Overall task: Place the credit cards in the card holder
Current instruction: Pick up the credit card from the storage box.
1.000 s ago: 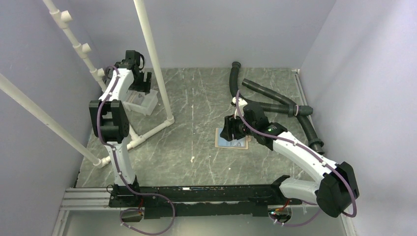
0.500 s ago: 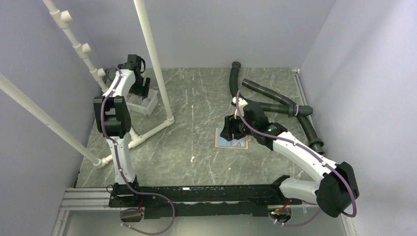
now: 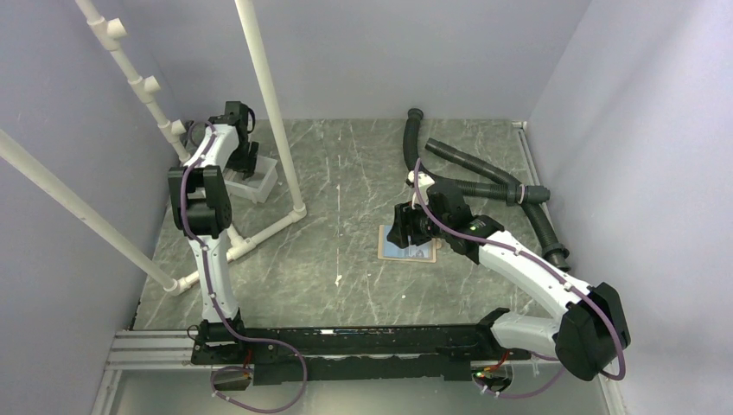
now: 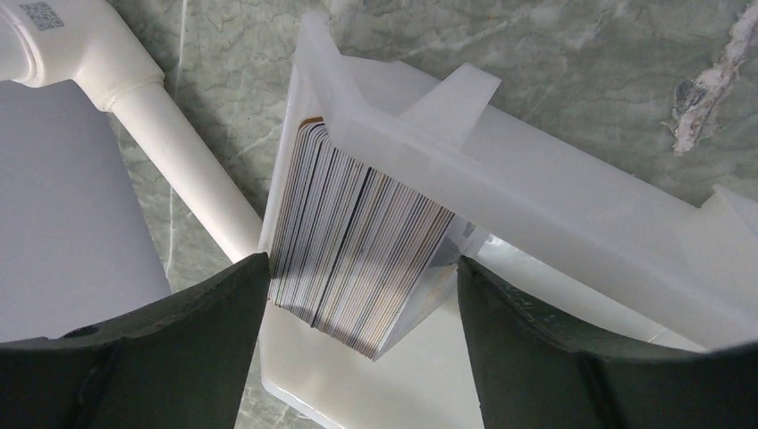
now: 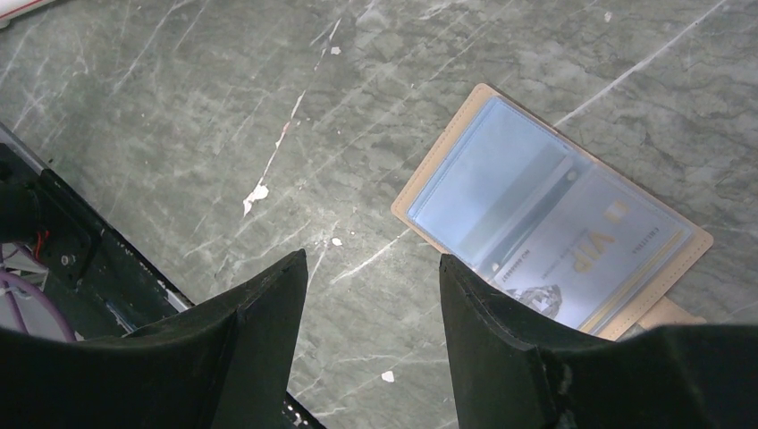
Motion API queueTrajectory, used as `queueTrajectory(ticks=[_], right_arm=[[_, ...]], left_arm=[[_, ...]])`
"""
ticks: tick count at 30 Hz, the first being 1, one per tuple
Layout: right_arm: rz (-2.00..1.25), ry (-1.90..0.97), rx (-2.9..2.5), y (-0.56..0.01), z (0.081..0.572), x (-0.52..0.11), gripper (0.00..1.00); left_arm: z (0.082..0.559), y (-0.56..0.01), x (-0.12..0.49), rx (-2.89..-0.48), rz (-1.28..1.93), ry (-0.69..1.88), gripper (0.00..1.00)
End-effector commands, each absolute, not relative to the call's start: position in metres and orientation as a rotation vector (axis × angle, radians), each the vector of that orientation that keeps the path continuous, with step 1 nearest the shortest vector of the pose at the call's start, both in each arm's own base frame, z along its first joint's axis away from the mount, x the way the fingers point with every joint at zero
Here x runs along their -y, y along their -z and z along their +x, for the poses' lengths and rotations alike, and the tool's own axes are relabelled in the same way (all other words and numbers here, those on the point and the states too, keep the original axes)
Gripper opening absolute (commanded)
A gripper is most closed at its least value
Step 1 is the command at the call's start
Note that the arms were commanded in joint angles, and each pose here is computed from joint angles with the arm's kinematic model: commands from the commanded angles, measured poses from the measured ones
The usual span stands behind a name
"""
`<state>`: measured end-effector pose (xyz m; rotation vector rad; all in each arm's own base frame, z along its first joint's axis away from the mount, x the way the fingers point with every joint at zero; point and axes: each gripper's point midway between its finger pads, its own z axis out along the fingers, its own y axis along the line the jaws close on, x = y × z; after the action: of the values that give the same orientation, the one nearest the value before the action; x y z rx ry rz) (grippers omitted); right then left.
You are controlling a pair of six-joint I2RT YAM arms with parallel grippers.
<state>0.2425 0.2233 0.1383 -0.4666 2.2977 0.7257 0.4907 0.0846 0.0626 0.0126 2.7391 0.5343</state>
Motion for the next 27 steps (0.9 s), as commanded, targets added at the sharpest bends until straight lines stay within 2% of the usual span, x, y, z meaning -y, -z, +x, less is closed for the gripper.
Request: queueTrajectory(ticks=[1,10,14,17,23,27], right_arm=[[-0.481,-0.718,-2.245,-0.147,0.250,-0.227,0.59],[-0.483,-0.721,-2.245,-0.146,0.250,-0.227,0.59],[-0.484,-0.722,-2.245,-0.146,0.250,-0.227,0.59],[-0.484,-0.725,-2.244,-0.146,0.249,-0.228,0.59],[-0.485,-0.728,-2.245,-0.146,0.249,-0.228,0.59],[-0.485,-0.729,-2.244,-0.146,0.248,-0.228,0.59]], left_arm=[[0.502,-0.075,-0.091,-2.687,0.024,-0.589,0.79],[0.505,-0.082,-0.090,-2.670,0.025,-0.588,0.54],[0.504,-0.090,-0.088,-2.657,0.029,-0.582,0.52],[0.504,-0.094,-0.086,-2.650,0.032,-0.587,0.52],[0.502,-0.099,-0.091,-2.641,0.030,-0.626,0.64],[0.501,-0.101,-0.095,-2.638,0.017,-0.653,0.68]])
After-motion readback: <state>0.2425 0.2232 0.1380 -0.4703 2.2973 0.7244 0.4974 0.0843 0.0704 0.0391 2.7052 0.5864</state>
